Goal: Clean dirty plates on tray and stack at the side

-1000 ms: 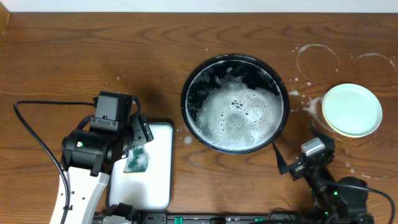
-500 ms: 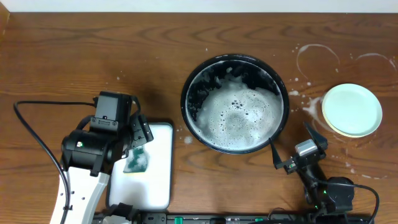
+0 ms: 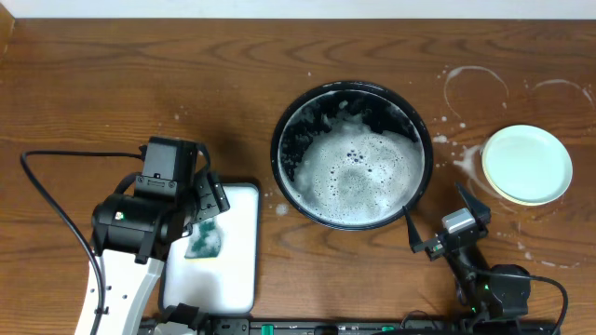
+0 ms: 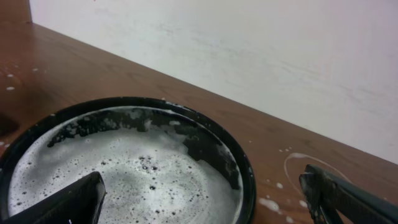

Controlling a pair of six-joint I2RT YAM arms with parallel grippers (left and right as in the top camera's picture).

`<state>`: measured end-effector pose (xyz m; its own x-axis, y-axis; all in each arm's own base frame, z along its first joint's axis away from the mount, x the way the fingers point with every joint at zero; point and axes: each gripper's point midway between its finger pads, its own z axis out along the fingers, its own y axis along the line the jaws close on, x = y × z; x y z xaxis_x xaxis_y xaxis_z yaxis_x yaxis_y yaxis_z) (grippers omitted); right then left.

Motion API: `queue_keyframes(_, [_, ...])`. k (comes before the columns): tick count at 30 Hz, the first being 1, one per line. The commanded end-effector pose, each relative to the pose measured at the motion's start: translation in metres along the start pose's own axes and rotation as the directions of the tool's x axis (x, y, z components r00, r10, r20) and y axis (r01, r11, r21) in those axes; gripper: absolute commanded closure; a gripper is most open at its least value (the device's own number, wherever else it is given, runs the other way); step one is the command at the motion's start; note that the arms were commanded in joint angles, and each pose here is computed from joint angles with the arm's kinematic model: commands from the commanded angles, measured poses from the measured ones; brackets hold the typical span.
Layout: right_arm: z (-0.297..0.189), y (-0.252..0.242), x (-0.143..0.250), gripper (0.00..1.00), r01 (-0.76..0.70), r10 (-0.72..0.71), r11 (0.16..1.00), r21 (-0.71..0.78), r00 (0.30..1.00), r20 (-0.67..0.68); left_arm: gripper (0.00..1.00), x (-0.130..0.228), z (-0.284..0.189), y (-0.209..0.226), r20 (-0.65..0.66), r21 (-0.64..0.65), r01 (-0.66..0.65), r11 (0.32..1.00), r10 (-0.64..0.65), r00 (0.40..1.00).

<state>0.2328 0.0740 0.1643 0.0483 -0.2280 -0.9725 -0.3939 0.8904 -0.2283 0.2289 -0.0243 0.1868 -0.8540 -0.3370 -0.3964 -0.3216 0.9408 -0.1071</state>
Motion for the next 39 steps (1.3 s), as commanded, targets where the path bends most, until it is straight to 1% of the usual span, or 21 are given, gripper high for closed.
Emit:
queue_keyframes(1, [0.000,0.002,0.000,0.01,0.007,-0.007,1.000,-0.005,1.000,0.005,0.18,-0.005,-0.004,0.000,0.015,0.004,0.005,1.000,-0.005,1.000])
queue_keyframes(7, [0.000,0.002,0.000,0.01,0.007,-0.007,1.000,-0.005,1.000,0.005,0.18,-0.006,-0.005,0.002,0.030,-0.005,0.004,1.000,-0.004,1.000])
queue_keyframes(9, [0.000,0.002,0.000,0.01,0.007,-0.007,1.000,-0.005,1.000,0.005,0.18,-0.009,-0.010,0.010,0.068,-0.021,0.013,1.000,-0.012,0.998])
queue_keyframes(12, [0.000,0.002,0.000,0.01,0.007,-0.007,1.000,-0.005,1.000,0.005,0.18,-0.022,-0.016,0.013,0.196,0.036,0.059,0.998,-0.065,0.978])
queue_keyframes(14, [0.000,0.002,0.000,0.01,0.007,-0.007,1.000,-0.005,1.000,0.005,0.18,-0.035,-0.021,0.013,0.308,0.110,0.089,0.990,-0.119,0.944])
queue_keyframes(16, [0.000,0.002,0.000,0.01,0.007,-0.007,1.000,-0.005,1.000,0.005,0.18,-0.044,-0.026,0.014,0.410,0.186,0.102,0.977,-0.172,0.896])
queue_keyframes(19, [0.000,0.002,0.000,0.01,0.007,-0.007,1.000,-0.005,1.000,0.005,0.18,-0.046,-0.029,0.018,0.523,0.262,0.097,0.960,-0.226,0.822])
queue_keyframes(23, [0.000,0.002,0.000,0.01,0.007,-0.007,1.000,-0.006,1.000,0.004,0.18,-0.038,-0.028,0.026,0.631,0.318,0.072,0.945,-0.268,0.728])
queue_keyframes(29, [0.000,0.002,0.000,0.01,0.007,-0.007,1.000,-0.006,1.000,0.004,0.18,-0.025,-0.021,0.031,0.738,0.376,0.006,0.927,-0.304,0.603])
queue_keyframes(31, [0.000,0.002,0.000,0.01,0.007,-0.007,1.000,-0.006,1.000,0.004,0.18,-0.021,-0.014,0.034,0.755,0.387,0.000,0.922,-0.317,0.574])
queue_keyframes(34, [0.000,0.002,0.000,0.01,0.007,-0.007,1.000,-0.006,1.000,0.004,0.18,-0.016,-0.003,0.037,0.767,0.392,-0.002,0.920,-0.326,0.552])
queue_keyframes(39, [0.000,0.002,0.000,0.01,0.007,-0.007,1.000,-0.006,1.000,0.004,0.18,-0.017,0.019,0.036,0.776,0.397,-0.008,0.918,-0.331,0.537])
